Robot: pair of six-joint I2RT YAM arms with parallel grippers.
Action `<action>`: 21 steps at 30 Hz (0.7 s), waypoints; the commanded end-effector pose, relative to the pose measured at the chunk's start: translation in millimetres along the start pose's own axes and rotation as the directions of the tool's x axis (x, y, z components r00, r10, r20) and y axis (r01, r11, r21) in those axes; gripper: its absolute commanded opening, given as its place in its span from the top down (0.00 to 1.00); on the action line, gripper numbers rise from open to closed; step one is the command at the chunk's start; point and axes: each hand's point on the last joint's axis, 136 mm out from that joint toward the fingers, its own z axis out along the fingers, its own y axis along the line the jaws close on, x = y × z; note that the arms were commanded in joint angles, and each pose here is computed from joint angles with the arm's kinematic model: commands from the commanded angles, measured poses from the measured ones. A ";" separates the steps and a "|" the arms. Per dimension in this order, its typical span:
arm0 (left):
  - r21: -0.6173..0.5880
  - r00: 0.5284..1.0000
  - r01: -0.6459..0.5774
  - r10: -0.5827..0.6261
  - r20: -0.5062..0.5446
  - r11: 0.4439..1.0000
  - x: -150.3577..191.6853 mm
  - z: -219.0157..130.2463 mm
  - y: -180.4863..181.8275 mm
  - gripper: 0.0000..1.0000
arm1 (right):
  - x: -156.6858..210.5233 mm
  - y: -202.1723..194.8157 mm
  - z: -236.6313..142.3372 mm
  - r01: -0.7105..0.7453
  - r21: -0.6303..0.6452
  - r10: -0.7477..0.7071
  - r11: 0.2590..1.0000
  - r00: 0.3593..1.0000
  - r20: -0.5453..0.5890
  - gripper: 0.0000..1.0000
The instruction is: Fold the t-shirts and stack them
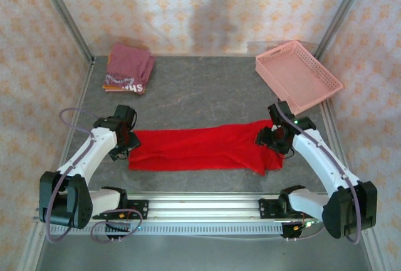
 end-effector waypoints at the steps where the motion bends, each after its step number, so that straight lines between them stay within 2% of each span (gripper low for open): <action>1: -0.001 0.996 0.016 -0.016 0.093 1.000 -18.1 -25.0 0.8 0.06 | -22.5 19.5 -15.8 0.068 -0.048 -0.063 0.997 0.993 0.096 0.37; 3: 0.047 0.994 0.006 -0.011 0.112 0.999 -21.4 -31.0 -14.7 0.04 | -25.6 34.7 -11.7 0.103 -0.074 -0.095 0.992 0.990 0.106 0.37; 5: 0.087 0.994 -0.019 0.009 0.112 0.996 -20.6 -31.4 -36.4 0.08 | -25.5 54.7 -3.1 0.136 -0.103 -0.125 0.985 0.986 0.106 0.37; 8: 0.122 0.995 -0.051 0.040 0.096 0.991 -17.6 -24.4 -71.3 0.27 | -21.1 82.1 18.0 0.171 -0.116 -0.161 0.978 0.983 0.086 0.37; 10: 0.140 0.996 -0.060 0.050 0.072 0.988 -13.5 -14.5 -89.7 0.38 | -18.9 78.5 31.9 0.147 -0.066 -0.143 0.987 0.988 0.055 0.38; 15: 0.122 0.996 -0.083 0.079 0.037 0.989 -7.2 12.4 -107.6 0.54 | -27.4 33.0 41.3 0.094 0.141 -0.106 0.986 0.991 0.081 0.39; 18: 0.094 0.996 -0.092 0.092 0.010 0.991 -0.7 27.6 -104.9 0.59 | -19.1 23.7 55.1 0.064 0.128 -0.065 0.990 0.998 0.006 0.41; 21: 0.073 0.996 -0.090 0.091 -0.008 0.993 6.9 39.9 -98.3 0.62 | -9.4 34.0 66.6 0.068 0.067 -0.064 0.995 0.997 -0.051 0.47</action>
